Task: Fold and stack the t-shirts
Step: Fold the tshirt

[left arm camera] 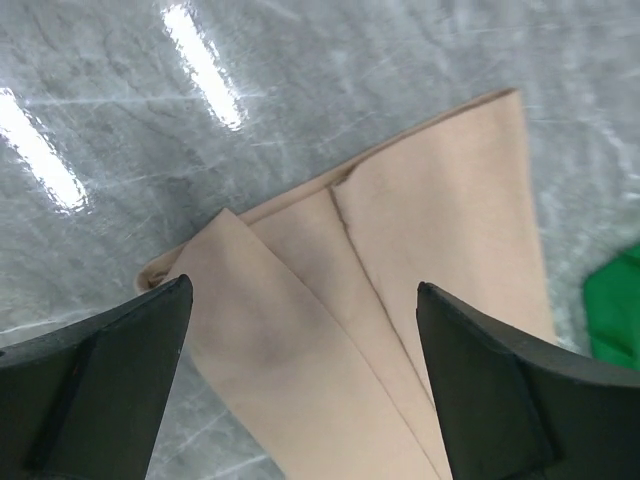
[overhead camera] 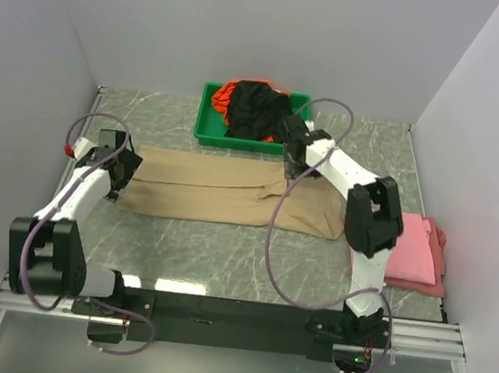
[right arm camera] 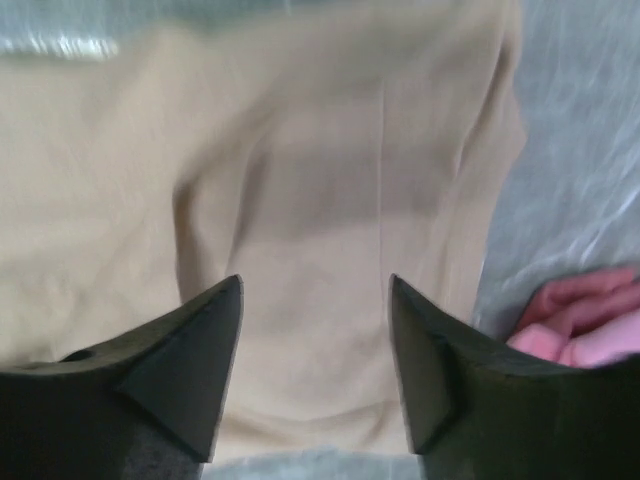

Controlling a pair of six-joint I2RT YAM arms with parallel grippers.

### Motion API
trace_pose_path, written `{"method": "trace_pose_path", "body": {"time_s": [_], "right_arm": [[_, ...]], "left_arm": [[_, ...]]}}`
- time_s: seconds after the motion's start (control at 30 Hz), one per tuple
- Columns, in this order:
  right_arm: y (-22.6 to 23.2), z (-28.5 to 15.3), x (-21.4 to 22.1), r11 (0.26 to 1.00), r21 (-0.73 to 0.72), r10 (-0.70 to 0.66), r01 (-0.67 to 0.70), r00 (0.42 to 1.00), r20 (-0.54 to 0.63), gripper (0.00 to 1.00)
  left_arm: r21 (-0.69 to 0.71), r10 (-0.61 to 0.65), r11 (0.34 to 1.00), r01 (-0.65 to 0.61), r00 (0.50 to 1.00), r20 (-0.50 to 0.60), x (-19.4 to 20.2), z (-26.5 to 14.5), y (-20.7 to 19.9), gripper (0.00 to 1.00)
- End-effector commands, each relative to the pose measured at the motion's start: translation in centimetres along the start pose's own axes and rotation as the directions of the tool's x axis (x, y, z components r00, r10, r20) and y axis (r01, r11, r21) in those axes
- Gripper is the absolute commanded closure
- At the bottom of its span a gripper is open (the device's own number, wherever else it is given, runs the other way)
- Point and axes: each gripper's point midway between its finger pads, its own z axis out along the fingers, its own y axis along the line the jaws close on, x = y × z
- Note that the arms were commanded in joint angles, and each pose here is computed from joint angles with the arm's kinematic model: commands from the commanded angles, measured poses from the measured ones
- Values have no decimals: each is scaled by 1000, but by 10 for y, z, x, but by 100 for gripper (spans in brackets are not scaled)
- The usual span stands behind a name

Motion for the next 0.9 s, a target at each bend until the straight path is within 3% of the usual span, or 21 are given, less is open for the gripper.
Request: {"method": "trace_pose_path", "body": {"time_s": [0.0, 0.07, 0.13, 0.2, 0.3, 0.67, 0.87], "right_arm": [[2, -54, -10, 974, -190, 150, -126, 982, 114, 28], [11, -48, 18, 956, -246, 183, -160, 980, 73, 27], [34, -56, 36, 899, -402, 208, -173, 977, 46, 25], [59, -74, 44, 814, -558, 208, -162, 978, 19, 24], [77, -78, 47, 744, -650, 215, -155, 977, 12, 21], [99, -40, 39, 759, -615, 219, -214, 973, -69, 20], [112, -35, 11, 738, -639, 253, -216, 967, -35, 20]], "left_arm": [[49, 27, 998, -28, 999, 20, -6, -20, 5, 1], [86, 23, 996, -24, 1000, 17, -4, -30, 8, 1], [88, 23, 996, -23, 1000, 3, 4, -31, 19, 1], [111, 9, 994, -9, 1000, 1, 9, -37, 26, 1], [122, -7, 992, 4, 1000, 20, 7, -44, 33, 1], [136, -17, 991, 14, 999, 27, 3, -51, 31, 1], [118, -10, 993, 7, 1000, 25, 3, -47, 31, 1]]}}
